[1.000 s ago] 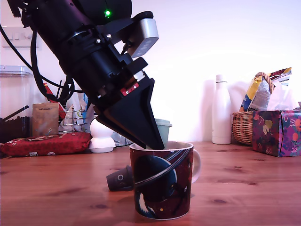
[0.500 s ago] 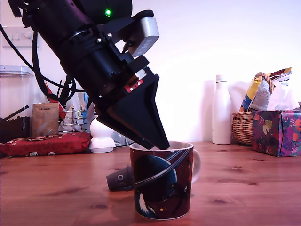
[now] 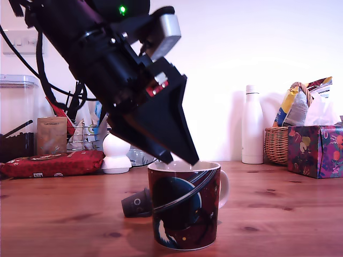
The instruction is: Pick up the coffee capsules from the table one by one and drop them inside the nearest coffee cup
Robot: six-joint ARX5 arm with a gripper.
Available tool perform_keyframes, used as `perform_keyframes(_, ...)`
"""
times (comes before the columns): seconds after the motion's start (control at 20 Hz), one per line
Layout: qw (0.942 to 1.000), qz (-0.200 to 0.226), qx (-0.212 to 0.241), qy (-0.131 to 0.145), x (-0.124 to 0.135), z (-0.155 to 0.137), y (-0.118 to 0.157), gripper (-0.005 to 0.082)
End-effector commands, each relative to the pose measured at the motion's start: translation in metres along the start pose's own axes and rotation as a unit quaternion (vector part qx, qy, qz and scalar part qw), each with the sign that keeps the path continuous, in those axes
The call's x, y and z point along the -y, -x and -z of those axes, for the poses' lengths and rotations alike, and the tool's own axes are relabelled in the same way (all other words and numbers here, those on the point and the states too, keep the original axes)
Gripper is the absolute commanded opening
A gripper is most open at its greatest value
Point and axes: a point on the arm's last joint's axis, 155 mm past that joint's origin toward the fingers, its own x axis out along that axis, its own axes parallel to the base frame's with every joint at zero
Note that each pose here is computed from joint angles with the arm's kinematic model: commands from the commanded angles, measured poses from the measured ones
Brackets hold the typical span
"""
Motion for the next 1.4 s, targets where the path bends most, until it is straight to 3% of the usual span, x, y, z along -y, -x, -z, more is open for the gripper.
perform_keyframes(0.0,0.9992,-0.006,0.038,-0.008,0.003,-0.021,0.021,0.0597)
perform_keyframes(0.05,0.9988,-0.007,0.048,-0.011,0.004,-0.026,0.029,0.0515)
perform_keyframes(0.2,0.9970,-0.010,0.073,-0.024,0.009,-0.037,0.049,0.0083)
perform_keyframes(0.25,0.9963,-0.009,0.079,-0.032,0.011,-0.039,0.054,-0.0023)
perform_keyframes(0.4,0.9945,-0.008,0.092,-0.048,0.013,-0.040,0.060,-0.0019)
perform_keyframes(0.7,0.9876,-0.036,0.150,-0.029,-0.011,-0.009,0.068,-0.0019)
perform_keyframes(0.9,0.9743,-0.028,0.223,-0.018,-0.024,-0.001,0.089,-0.0019)
perform_keyframes(1.2,0.9616,-0.068,0.266,0.009,-0.055,0.023,0.097,-0.0019)
perform_keyframes(1.35,0.9580,-0.076,0.276,0.016,-0.059,0.037,0.094,-0.0019)
